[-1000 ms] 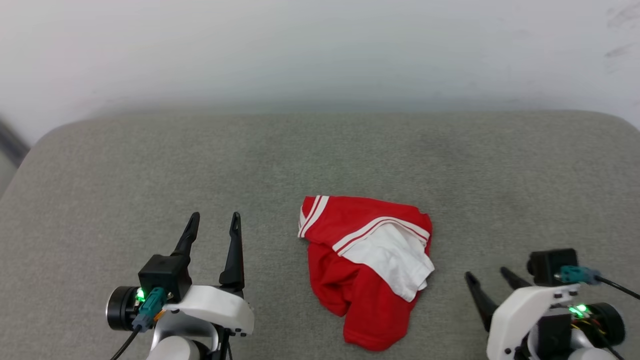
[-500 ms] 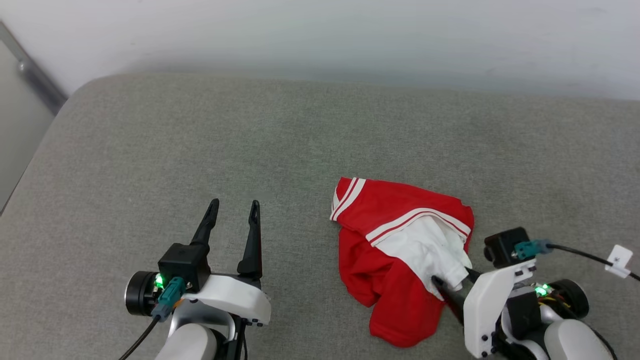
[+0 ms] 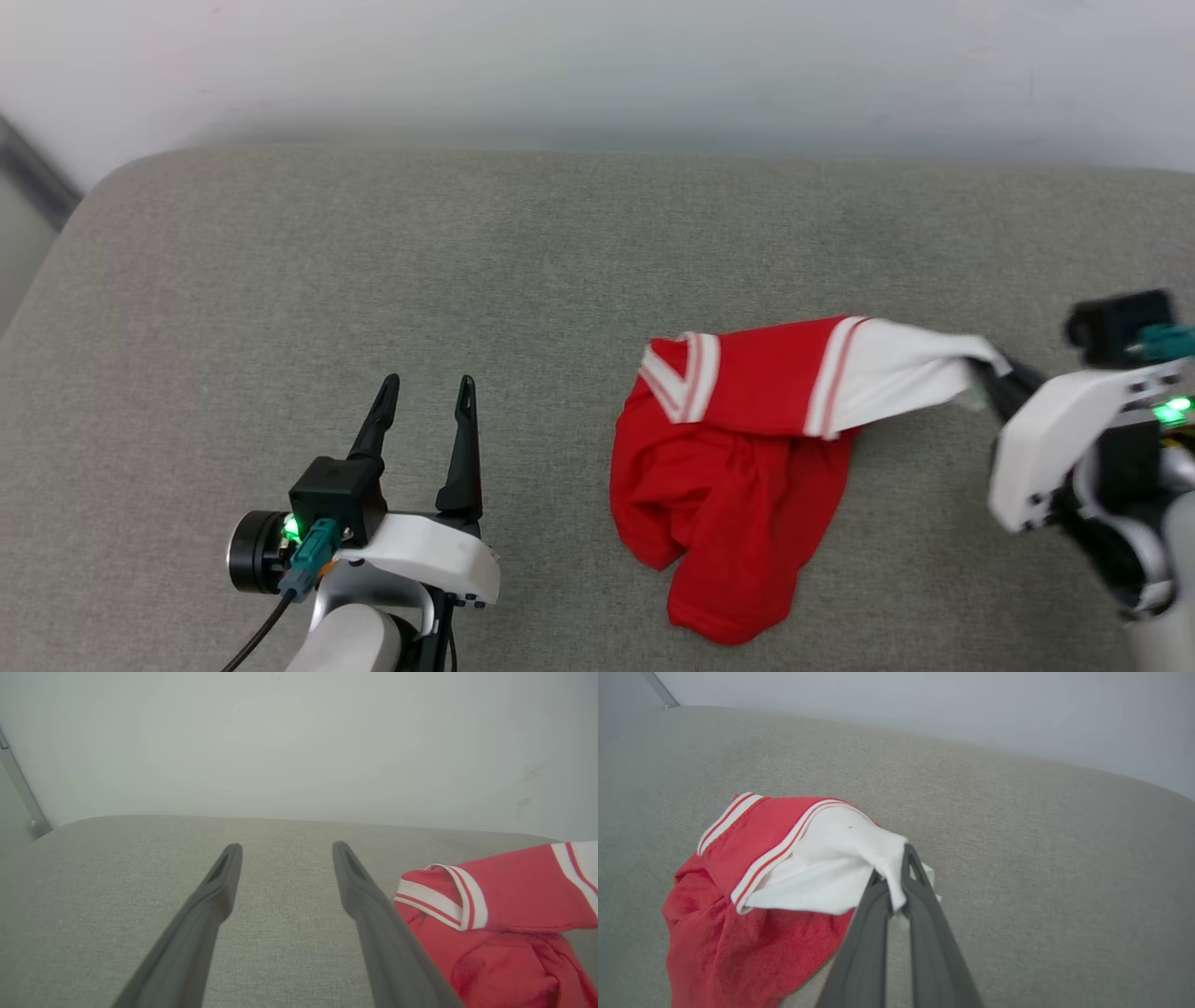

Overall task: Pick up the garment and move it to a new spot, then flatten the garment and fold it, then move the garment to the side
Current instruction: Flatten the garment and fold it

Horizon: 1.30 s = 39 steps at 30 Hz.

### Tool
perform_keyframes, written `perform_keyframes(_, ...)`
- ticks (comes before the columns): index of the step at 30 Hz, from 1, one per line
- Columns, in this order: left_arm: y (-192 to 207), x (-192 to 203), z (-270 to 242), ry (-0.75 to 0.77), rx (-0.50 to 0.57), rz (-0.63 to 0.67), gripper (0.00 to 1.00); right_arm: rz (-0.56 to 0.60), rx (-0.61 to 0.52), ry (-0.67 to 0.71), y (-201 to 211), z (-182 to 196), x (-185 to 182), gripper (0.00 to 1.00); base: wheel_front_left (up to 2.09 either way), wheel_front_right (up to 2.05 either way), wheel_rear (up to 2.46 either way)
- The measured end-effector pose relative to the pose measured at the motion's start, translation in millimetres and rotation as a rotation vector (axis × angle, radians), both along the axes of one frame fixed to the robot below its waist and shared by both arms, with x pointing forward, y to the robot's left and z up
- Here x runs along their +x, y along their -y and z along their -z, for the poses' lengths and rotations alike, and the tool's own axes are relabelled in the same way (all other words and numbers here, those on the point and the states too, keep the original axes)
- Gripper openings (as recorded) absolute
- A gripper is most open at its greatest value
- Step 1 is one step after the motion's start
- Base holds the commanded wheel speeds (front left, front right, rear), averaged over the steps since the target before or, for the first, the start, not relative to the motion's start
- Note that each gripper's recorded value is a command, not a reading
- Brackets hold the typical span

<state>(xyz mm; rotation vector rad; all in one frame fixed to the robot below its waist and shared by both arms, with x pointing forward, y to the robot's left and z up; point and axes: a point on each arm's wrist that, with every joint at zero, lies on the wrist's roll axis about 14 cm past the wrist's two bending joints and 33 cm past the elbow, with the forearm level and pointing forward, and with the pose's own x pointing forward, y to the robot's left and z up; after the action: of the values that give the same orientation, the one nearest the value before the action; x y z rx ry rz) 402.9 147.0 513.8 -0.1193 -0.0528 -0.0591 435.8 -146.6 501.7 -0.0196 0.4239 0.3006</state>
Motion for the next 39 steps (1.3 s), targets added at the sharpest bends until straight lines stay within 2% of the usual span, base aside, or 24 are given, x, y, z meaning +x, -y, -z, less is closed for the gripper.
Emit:
perform_keyframes(3, 5, 3, 1, -0.003, -0.002, 0.013, 1.0, 0.106, -0.03, 0.037, 42, -12, 8, 0.0, 0.0, 0.0, 0.0)
perform_keyframes(7, 8, 7, 3, -0.007, -0.001, 0.024, 1.0, 0.262, -0.02, 0.009, 94, -3, 6, 0.0, 0.0, 0.0, 0.0)
perform_keyframes(11, 11, 8, 7, -0.017, -0.001, 0.027, 1.0, 0.408, 0.011, -0.151, 133, 53, -26, 0.0, 0.0, 0.0, 0.0)
perform_keyframes(14, 11, 8, 9, -0.025, -0.002, 0.027, 1.0, 0.471, 0.053, -0.292, 138, 100, -56, 0.0, 0.0, 0.0, 0.0)
perform_keyframes(15, 11, 8, 10, -0.027, -0.002, 0.026, 1.0, 0.479, 0.053, -0.322, 137, 112, -64, 0.11, 0.0, 0.0, 0.0)
perform_keyframes(16, 10, 8, 10, -0.028, -0.002, 0.025, 1.0, 0.49, 0.07, -0.34, 135, 120, -69, 0.95, 0.0, 0.0, 0.0)
perform_keyframes(17, 10, 8, 10, -0.029, -0.005, 0.023, 1.0, 0.496, 0.086, -0.348, 131, 126, -73, 1.0, 0.0, 0.0, 0.0)
perform_keyframes(21, 9, 8, 9, -0.027, -0.004, 0.017, 1.0, 0.511, 0.114, -0.296, 128, 128, -73, 1.0, 0.0, 0.0, 0.0)
perform_keyframes(23, 7, 6, 10, -0.029, -0.004, 0.014, 1.0, 0.516, 0.122, -0.228, 130, 119, -67, 1.0, 0.0, 0.0, 0.0)
perform_keyframes(30, 2, -7, 7, -0.028, -0.002, -0.004, 1.0, 0.455, 0.089, 0.117, 129, 45, -47, 1.0, 0.0, 0.0, 0.0)
perform_keyframes(39, -6, -24, -3, -0.014, 0.009, -0.019, 1.0, 0.332, 0.084, 0.382, 87, -20, -58, 1.0, 0.0, 0.0, 0.0)
